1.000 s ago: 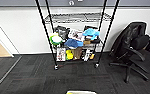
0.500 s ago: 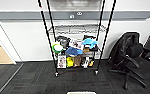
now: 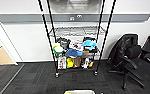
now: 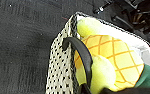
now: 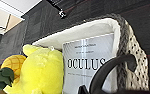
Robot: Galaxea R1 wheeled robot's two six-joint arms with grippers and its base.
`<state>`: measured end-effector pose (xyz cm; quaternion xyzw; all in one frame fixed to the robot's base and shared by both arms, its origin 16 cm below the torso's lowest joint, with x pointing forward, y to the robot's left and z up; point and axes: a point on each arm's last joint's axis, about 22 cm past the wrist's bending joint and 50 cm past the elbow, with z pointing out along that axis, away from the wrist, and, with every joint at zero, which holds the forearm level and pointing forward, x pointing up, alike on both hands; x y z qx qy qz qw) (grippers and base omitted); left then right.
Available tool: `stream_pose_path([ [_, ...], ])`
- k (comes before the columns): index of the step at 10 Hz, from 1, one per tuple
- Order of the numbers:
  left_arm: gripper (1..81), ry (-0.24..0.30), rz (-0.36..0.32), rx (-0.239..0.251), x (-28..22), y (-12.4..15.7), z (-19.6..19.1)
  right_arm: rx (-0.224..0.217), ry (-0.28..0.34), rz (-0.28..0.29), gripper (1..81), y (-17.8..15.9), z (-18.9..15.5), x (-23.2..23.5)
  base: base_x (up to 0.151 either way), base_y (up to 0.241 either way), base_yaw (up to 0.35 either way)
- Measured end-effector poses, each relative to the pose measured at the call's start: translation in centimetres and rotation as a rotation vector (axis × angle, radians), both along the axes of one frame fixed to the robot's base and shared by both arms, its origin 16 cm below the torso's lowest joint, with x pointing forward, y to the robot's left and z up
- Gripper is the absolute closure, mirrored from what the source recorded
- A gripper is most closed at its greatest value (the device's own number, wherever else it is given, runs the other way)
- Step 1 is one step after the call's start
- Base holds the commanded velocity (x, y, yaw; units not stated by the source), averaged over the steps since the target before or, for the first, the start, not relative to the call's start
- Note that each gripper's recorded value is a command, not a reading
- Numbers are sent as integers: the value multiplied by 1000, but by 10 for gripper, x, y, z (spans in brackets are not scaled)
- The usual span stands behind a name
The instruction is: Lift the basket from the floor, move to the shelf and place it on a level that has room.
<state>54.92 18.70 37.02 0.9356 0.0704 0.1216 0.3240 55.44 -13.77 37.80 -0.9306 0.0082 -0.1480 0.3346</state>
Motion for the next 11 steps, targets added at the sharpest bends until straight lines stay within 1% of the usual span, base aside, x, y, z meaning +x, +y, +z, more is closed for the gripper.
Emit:
stream_pose_path([
  [1,811,20,5,-5,-7,1,5,-7,24,-5,811,-6,-1,-12,0,0,0],
  [2,811,37,15,-1,-13,9,10,-11,47,-10,811,-10,-1,-24,0,0,0],
  [3,811,48,22,8,-18,20,14,-11,65,-13,811,-12,0,-33,0,0,0],
  [4,811,48,29,15,-20,28,21,-11,69,-15,811,-15,7,-39,0,0,0],
  [5,811,36,30,14,-20,28,35,-12,60,-20,811,-19,20,-40,0,0,0],
  [7,811,6,21,-5,-24,18,67,-27,30,-35,811,-36,47,-43,0,0,0],
  [8,811,5,23,-8,-26,16,74,-32,30,-44,811,-42,51,-48,0,0,0],
  [11,811,40,24,-1,-47,20,81,-31,81,-44,811,-41,55,-81,0,0,0],
])
